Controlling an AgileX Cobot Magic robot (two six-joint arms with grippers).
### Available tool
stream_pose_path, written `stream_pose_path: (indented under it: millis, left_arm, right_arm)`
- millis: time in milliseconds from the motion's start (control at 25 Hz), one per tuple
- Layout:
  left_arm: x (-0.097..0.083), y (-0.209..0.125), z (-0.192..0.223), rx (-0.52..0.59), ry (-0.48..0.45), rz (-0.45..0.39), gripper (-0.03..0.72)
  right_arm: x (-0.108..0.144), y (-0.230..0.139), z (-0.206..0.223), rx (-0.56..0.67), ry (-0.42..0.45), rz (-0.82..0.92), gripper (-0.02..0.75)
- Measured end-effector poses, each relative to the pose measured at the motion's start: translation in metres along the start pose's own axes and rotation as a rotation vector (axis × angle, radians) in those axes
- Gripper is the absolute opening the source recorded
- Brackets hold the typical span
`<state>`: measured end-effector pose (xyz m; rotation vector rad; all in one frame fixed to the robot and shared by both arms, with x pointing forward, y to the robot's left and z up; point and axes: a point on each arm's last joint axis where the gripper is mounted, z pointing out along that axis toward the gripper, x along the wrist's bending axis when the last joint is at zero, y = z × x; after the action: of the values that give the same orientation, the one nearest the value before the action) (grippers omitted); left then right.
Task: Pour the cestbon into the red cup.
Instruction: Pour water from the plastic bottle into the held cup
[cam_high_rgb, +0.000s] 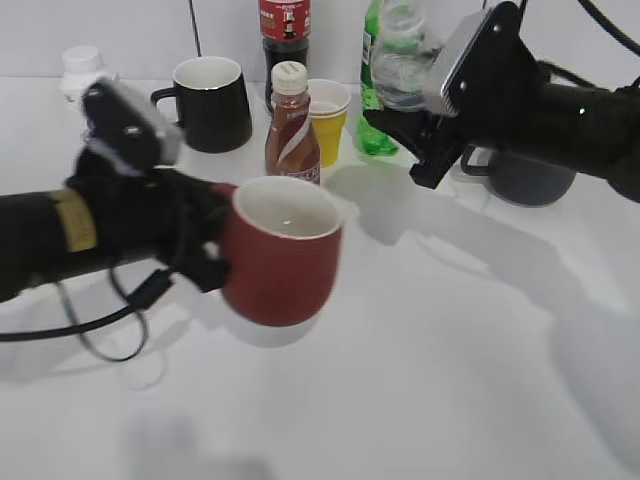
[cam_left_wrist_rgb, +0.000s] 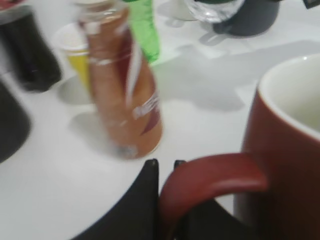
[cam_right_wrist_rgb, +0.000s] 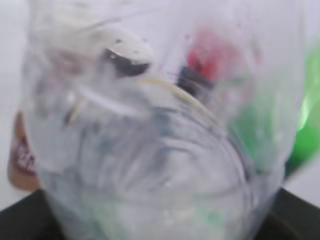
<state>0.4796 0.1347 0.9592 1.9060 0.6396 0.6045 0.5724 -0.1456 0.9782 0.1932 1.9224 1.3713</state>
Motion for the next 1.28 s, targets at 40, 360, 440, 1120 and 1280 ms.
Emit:
stream_pose_path:
  millis: [40, 360, 440, 1120, 1280]
  left_arm:
    - [-0.001, 0.002, 0.006, -0.004, -0.007, 0.003, 0.049]
    - [0.004, 0.025, 0.025, -0.086, -0.012, 0.022, 0.049]
    - [0.001, 0.028, 0.025, -0.123, -0.036, 0.050, 0.049]
    - [-0.008, 0.004, 0.047, -0.125, -0.121, 0.062, 0.049]
    - [-0.009, 0.005, 0.047, -0.153, -0.129, 0.058, 0.049]
  right_arm:
    - [0.000, 0.002, -0.001, -0.005, 0.008, -0.054, 0.473]
    - [-0.003, 0.003, 0.000, -0.002, -0.017, -0.386, 0.473]
    - [-0.003, 0.003, 0.000, -0.001, -0.021, -0.444, 0.473]
    - [-0.004, 0.004, 0.000, -0.003, -0.029, -0.924, 0.473]
    - [-0.004, 0.004, 0.000, -0.002, -0.029, -0.992, 0.473]
